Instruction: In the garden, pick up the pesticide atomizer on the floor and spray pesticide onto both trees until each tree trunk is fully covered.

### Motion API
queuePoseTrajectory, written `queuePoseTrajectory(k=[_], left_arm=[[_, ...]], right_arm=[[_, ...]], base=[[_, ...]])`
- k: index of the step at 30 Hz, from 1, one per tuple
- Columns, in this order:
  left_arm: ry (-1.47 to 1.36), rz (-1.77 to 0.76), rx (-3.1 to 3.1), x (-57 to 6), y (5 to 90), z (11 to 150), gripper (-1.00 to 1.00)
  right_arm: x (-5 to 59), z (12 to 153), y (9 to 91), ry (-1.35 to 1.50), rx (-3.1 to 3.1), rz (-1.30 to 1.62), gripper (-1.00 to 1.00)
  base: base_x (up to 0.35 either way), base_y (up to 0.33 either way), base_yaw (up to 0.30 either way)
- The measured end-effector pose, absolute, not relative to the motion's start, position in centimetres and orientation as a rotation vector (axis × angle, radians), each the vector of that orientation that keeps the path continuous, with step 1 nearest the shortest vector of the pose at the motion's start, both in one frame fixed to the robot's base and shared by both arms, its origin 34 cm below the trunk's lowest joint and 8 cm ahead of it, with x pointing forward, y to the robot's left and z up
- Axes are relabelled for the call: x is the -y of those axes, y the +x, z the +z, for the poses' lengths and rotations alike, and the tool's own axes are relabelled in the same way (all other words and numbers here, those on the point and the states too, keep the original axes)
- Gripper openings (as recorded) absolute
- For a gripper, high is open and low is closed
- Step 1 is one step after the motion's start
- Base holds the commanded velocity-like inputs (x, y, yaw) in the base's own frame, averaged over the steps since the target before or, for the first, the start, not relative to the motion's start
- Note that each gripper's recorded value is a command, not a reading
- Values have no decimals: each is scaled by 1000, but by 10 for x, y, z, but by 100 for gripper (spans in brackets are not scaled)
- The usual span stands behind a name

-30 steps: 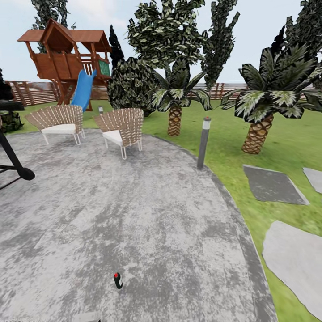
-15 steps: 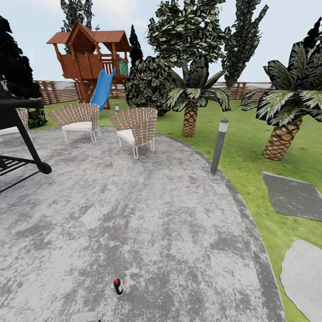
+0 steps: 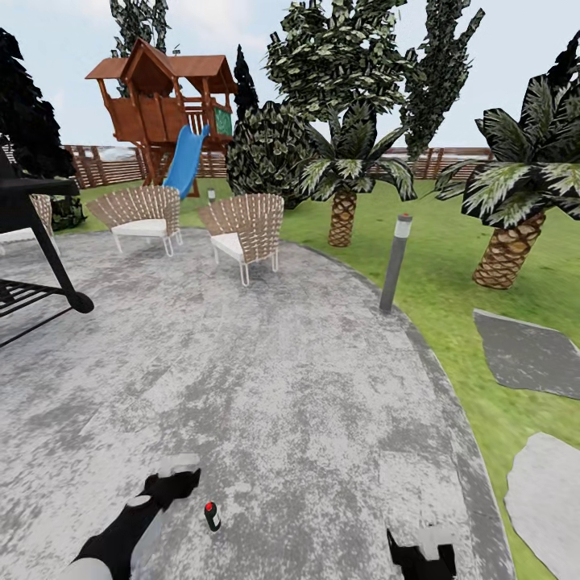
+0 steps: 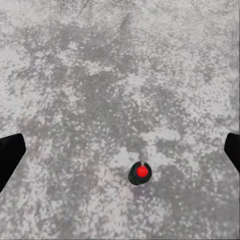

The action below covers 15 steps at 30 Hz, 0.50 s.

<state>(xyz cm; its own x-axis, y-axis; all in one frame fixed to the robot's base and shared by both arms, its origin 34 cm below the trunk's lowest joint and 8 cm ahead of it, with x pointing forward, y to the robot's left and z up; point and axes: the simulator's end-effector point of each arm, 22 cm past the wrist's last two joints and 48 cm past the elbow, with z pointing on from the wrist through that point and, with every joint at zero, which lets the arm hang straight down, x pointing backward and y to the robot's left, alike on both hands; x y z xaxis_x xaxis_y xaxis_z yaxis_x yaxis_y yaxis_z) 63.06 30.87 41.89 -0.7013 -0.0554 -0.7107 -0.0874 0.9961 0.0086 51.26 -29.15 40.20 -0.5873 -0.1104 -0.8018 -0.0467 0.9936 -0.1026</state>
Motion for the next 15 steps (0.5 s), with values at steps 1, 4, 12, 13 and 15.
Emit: queuePoseTrajectory(k=[1,4,12,13,15], left_arm=[[-99,46,-2352,-306,646,429,100],[-99,39,-2332,-306,681,457,100],[-69,75,-2313,-318,706,479,100],[-64,75,-2314,-318,705,478,100],[-61,71,-2319,-317,702,474,100]], right_arm=[[292,414,532,-107,-2167,-89,100],[292,437,572,-102,-2120,-94,100],[302,491,673,-65,-2148,-137,100],[300,489,673,-65,-2153,-133,100],[296,486,671,-65,-2163,-126,100]], base=[[0,0,0],[0,0,0],[0,0,0],[0,0,0],[0,0,0]])
